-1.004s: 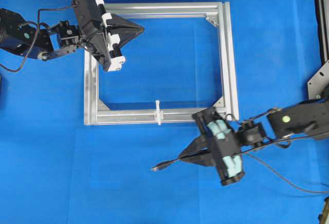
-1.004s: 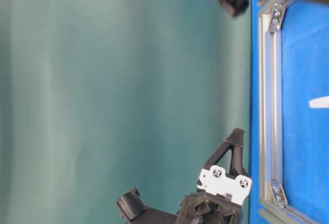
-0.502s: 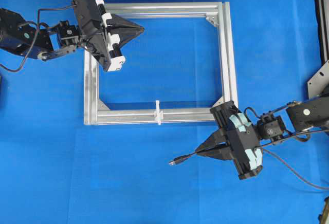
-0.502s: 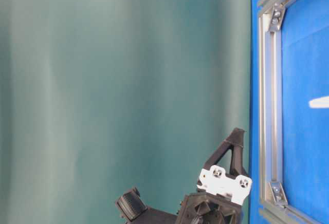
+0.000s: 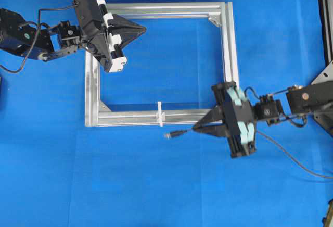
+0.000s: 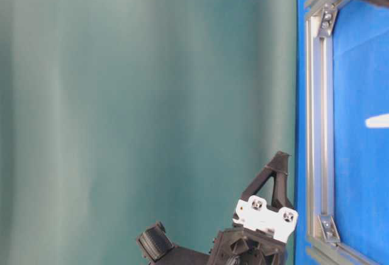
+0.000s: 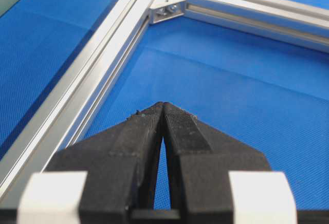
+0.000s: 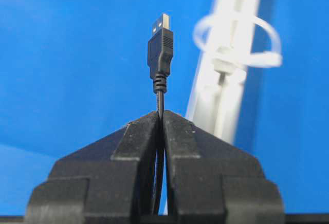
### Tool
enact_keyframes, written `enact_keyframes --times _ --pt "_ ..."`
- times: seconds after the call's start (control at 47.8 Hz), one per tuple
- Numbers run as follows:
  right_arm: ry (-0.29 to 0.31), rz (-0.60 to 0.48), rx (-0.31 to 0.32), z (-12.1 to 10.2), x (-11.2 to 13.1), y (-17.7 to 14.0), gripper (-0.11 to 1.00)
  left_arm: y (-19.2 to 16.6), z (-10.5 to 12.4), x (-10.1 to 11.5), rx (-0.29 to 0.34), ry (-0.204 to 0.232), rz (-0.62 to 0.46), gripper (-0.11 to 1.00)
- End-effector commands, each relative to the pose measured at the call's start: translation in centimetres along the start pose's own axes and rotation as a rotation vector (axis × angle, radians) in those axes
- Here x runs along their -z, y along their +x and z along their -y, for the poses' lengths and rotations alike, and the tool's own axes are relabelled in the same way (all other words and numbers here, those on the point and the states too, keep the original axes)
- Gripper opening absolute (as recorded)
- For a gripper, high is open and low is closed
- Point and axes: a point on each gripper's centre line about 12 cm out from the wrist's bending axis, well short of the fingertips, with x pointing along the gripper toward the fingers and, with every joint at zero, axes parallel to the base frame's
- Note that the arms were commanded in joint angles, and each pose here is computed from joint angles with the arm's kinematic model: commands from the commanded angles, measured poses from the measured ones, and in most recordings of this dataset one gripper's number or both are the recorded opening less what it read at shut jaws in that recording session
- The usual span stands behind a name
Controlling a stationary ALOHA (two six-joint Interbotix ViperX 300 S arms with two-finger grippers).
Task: Insert the wire through the string loop located in the center.
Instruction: 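Push the USB plug leftward through the white zip-tie loop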
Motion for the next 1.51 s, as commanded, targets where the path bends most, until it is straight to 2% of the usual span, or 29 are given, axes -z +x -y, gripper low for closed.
enact_keyframes --times 0.0,0.335,1.484 --pt "0.018 0.033 0.021 0.8 -0.7 -0.4 -0.02 -0.2 0.1 -1.4 0.004 -0.002 0.043 0.0" --pt "0.043 0.043 0.062 2.4 -0.6 -0.7 -0.02 -0.2 0.1 -1.4 0.004 -0.002 0.043 0.0" --pt "0.044 0.057 0.06 2.4 -0.5 -0.8 -0.02 -0.2 0.1 -1.4 0.004 -0.002 0.044 0.0"
